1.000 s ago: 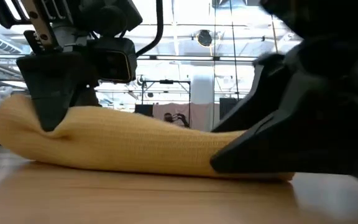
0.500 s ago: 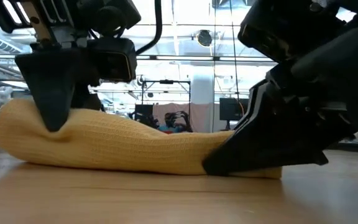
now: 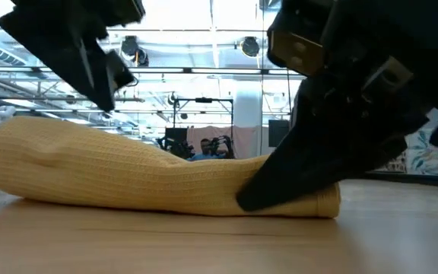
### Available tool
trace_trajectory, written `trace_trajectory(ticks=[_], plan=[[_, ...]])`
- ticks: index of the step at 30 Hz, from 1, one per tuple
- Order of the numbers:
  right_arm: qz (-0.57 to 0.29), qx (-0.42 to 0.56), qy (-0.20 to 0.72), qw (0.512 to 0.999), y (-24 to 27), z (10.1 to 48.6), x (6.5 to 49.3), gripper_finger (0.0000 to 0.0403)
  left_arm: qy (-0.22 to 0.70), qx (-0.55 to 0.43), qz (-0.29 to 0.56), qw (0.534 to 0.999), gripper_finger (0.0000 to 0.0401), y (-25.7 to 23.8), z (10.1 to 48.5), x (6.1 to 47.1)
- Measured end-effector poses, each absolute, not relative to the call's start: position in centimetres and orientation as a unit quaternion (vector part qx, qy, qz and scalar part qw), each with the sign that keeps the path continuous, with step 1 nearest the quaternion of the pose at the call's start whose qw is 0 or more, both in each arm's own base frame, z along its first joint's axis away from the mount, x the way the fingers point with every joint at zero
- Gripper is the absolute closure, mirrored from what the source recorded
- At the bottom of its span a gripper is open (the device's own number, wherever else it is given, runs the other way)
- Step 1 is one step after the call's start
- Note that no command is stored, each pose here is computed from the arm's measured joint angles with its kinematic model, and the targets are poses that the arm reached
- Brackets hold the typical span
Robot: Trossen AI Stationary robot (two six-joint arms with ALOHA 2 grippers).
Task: Roll towel
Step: Roll the yellow towel
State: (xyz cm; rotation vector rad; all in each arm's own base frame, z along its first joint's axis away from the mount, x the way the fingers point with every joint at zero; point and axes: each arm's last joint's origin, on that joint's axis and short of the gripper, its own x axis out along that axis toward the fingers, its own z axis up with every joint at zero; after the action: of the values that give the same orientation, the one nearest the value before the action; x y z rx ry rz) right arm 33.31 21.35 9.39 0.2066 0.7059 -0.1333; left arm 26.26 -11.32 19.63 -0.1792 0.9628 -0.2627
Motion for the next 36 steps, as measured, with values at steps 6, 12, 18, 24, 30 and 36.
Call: trace_trajectory(ticks=[6,12,18,24,30,36], plan=[[-0.036,0.147,0.369,0.917,20.0,9.7,34.3,0.0367,0.402,-0.004,-0.096,0.911,0.0241,-15.3,20.0,24.7],[-0.023,0.161,0.378,0.911,19.3,10.2,34.7,0.0367,0.365,0.089,-0.074,0.924,0.0241,-19.5,18.2,23.0],[-0.017,0.166,0.388,0.907,19.2,11.1,34.4,0.0367,0.375,0.161,-0.051,0.911,0.0233,-21.0,15.5,22.3],[-0.020,0.182,0.397,0.899,19.1,11.2,34.2,0.0367,0.379,0.197,-0.029,0.904,0.0167,-21.0,14.0,22.7],[-0.022,0.183,0.396,0.899,19.0,11.3,34.3,0.0367,0.406,0.178,-0.038,0.896,0.0130,-20.5,12.6,23.7],[-0.010,0.178,0.400,0.899,18.9,11.3,34.3,0.0367,0.423,0.138,-0.004,0.896,0.0168,-19.4,12.1,24.5]])
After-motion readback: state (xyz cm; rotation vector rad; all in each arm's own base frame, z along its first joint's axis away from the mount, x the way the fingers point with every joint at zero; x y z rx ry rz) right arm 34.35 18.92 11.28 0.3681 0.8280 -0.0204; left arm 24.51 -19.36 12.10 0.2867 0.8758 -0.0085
